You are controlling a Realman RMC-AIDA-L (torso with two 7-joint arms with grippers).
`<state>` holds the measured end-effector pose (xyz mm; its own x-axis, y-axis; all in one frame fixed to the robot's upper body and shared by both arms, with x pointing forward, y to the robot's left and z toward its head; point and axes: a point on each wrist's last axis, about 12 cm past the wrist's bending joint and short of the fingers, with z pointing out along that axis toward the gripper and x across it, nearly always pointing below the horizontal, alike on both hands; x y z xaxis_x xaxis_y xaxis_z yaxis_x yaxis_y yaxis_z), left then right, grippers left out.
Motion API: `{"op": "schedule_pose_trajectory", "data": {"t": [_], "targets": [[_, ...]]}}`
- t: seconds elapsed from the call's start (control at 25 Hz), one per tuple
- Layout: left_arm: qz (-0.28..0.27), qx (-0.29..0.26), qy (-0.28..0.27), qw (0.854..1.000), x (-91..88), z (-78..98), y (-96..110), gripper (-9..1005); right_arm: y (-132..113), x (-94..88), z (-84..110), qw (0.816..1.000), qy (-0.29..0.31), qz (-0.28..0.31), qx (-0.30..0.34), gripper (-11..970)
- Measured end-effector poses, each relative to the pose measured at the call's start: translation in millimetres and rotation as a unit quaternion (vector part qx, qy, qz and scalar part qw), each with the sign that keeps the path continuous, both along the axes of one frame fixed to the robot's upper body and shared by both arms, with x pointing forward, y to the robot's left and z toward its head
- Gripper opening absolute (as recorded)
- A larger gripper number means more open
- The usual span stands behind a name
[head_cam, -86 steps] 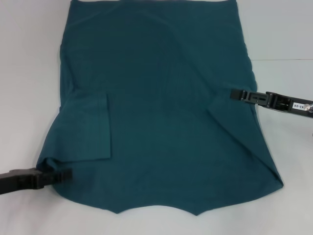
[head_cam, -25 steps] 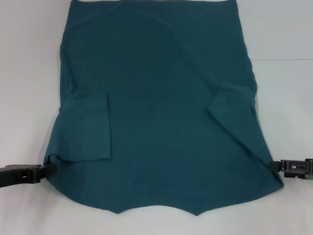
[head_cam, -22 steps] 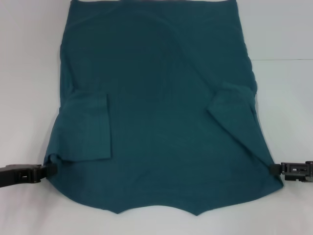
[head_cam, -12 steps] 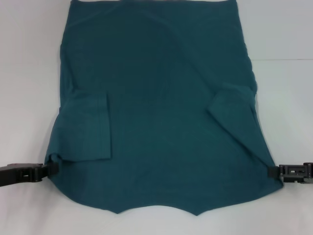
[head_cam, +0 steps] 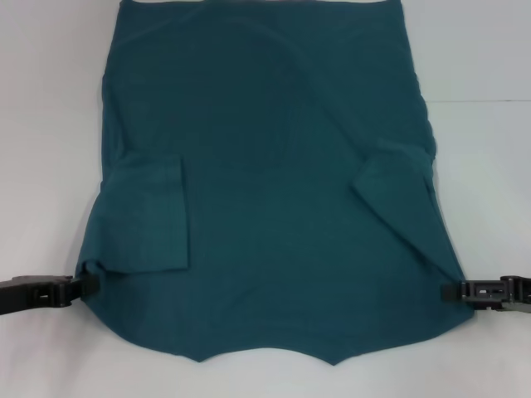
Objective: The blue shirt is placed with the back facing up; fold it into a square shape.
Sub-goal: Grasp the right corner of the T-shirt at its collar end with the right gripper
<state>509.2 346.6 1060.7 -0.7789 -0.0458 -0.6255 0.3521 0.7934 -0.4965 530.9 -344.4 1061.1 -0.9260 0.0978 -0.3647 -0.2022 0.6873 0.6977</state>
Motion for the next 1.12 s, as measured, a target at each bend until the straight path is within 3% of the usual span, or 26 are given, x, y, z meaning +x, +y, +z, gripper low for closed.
{"op": "schedule_pose_trajectory", "data": {"t": [0.48, 0.96, 1.12], "targets": [[0.001, 0.000, 0.000, 1.000, 0.1, -0.4, 0, 14, 18, 5.5, 1.0, 1.000, -0.001, 0.023, 0.012, 824], [0.002, 0.000, -0.001, 1.000, 0.3, 0.0, 0, 14, 17, 5.9, 1.7, 1.000, 0.004, 0.017, 0.012, 818], [0.001, 0.000, -0.001, 1.000, 0.3, 0.3, 0, 14, 16, 4.7, 0.6, 1.000, 0.013, 0.015, 0.008, 597]]}}
